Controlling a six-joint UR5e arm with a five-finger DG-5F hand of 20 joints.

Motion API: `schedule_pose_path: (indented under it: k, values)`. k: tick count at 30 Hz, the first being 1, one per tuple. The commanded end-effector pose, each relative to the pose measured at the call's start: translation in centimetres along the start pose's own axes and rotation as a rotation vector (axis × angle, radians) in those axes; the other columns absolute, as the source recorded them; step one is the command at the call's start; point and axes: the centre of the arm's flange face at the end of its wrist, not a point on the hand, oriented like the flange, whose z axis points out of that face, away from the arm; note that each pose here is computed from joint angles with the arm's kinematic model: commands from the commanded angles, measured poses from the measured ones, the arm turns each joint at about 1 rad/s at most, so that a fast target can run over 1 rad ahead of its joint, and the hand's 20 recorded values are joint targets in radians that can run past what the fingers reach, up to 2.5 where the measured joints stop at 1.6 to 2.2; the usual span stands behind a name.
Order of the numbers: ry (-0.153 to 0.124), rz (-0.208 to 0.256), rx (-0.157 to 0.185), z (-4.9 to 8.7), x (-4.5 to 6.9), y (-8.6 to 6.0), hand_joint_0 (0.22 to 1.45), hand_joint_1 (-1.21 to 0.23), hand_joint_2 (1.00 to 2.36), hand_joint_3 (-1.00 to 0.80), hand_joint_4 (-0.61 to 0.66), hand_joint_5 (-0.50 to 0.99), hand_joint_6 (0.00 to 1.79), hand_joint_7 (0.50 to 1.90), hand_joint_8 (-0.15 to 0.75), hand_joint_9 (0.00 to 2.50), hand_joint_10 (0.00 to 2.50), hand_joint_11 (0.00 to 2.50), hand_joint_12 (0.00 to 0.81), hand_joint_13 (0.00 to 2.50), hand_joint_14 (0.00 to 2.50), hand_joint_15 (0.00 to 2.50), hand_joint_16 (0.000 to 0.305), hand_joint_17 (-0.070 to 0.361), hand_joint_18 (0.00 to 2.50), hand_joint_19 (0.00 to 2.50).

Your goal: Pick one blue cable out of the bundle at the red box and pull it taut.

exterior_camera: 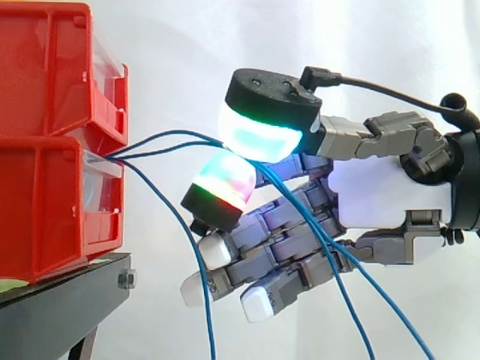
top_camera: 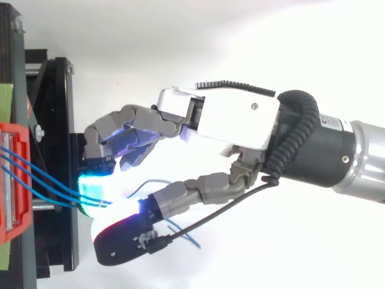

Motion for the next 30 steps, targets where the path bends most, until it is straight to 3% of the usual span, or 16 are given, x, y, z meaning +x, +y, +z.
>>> schedule_pose_path:
  k: [1,9,17,23,30]
  values:
    - [-0.001,0.0,0.0,0.01,-0.06,-0.01,0.64,-0.75,1.01,-0.33,0.25,-0.19,0.78,1.22,0.393,0.68,0.02,0.86,0.447,0.56,0.01,0.23,0.059,0.134,0.76,0.45]
    - [0.006,0.012,0.015,-0.1,-0.26,-0.2,0.68,-0.82,1.02,-0.24,0.2,-0.21,0.82,1.23,0.381,0.67,0.02,0.86,0.444,0.57,0.01,0.21,0.059,0.132,0.77,0.42]
    - [0.009,0.016,0.015,-0.12,-0.13,-0.17,0.73,-0.85,1.01,-0.43,0.21,-0.22,0.84,1.15,0.371,0.66,0.02,0.85,0.437,0.57,0.01,0.21,0.058,0.131,0.77,0.4]
    - [0.009,0.017,0.013,-0.11,-0.12,-0.16,0.66,-0.85,1.0,-0.5,0.22,-0.22,0.84,1.16,0.366,0.66,0.01,0.86,0.432,0.57,0.01,0.22,0.058,0.131,0.78,0.4]
    - [0.009,0.016,0.015,-0.12,-0.13,-0.17,0.52,-0.69,1.0,-0.5,0.27,-0.21,0.83,1.14,0.394,0.67,0.01,0.85,0.456,0.58,0.01,0.22,0.062,0.14,0.79,0.42]
